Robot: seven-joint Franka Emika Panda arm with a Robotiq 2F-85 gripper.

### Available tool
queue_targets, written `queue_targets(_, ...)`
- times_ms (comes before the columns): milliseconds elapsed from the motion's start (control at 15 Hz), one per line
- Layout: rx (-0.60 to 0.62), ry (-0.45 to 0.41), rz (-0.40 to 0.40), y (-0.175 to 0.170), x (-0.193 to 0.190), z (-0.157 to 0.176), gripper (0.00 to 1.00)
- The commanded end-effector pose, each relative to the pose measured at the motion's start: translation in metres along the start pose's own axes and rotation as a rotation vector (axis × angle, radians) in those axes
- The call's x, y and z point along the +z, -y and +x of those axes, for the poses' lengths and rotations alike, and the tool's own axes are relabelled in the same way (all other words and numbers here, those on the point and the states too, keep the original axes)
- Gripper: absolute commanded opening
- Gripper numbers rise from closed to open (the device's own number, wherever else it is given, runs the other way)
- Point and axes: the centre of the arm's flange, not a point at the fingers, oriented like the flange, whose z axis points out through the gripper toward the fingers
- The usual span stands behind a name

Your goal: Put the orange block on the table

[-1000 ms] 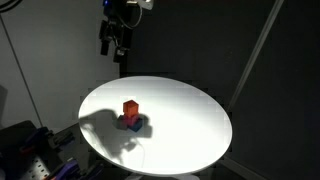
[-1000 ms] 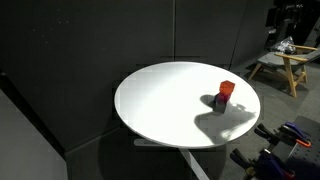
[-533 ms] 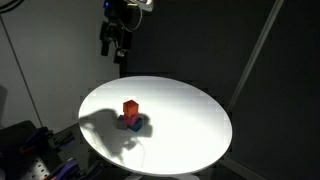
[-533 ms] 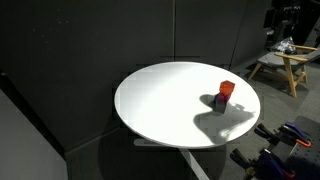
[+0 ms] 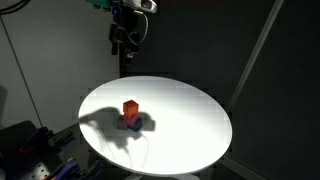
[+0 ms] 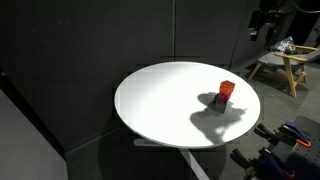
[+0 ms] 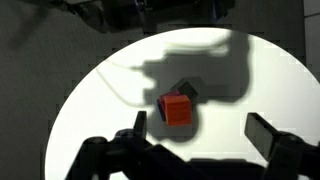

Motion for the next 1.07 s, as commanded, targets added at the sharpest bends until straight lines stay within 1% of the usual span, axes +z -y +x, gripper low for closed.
queue_targets(0,-0.027,-0.061,0.025,0.006,0.005,0.025,1.00)
queue_targets(400,-0.050,-0.110,0.001,0.005,0.030,0.056,1.00)
queue_targets(1000,-0.059,-0.083,-0.044,0.004,0.085,0.078,1.00)
